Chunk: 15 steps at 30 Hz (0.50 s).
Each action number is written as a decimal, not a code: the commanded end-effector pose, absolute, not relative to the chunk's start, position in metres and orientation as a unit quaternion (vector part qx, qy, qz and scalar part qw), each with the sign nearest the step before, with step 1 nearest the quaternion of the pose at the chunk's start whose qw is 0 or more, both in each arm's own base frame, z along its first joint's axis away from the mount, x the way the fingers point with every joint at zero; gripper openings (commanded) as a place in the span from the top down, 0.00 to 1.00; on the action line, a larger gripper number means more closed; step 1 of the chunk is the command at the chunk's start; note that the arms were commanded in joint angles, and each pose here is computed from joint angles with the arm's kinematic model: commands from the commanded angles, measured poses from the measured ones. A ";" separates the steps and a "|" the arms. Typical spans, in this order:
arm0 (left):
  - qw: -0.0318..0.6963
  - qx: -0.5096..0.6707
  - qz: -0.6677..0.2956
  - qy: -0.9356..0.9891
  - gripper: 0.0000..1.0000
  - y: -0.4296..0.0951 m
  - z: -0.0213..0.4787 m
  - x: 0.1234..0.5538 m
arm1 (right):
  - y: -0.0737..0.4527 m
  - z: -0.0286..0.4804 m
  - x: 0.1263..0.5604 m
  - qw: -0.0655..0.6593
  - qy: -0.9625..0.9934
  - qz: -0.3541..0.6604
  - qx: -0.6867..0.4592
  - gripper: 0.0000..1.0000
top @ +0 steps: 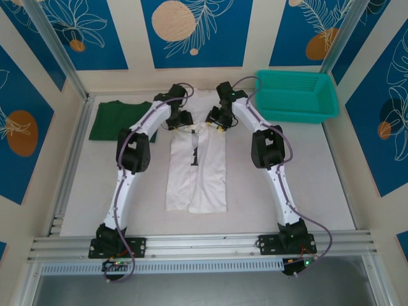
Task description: Fold and stack the t-shirts
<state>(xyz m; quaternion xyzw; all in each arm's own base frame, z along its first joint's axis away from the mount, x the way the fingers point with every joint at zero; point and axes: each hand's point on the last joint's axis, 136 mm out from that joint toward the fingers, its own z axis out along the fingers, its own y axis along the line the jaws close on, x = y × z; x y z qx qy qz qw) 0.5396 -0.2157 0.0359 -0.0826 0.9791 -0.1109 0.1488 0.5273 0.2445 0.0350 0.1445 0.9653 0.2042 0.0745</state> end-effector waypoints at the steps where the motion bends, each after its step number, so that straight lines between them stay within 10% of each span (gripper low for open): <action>1: 0.143 -0.099 -0.113 0.978 0.25 -0.204 0.063 0.531 | 0.247 0.064 0.514 0.071 0.964 0.218 0.134 0.43; 8: 0.191 -0.081 -0.145 0.967 0.09 -0.208 0.150 0.481 | 0.241 0.146 0.463 0.125 0.951 0.257 0.116 0.40; 15: 0.100 -0.066 -0.197 0.973 0.22 -0.196 0.120 0.369 | 0.227 0.115 0.337 0.031 0.949 0.300 0.094 0.38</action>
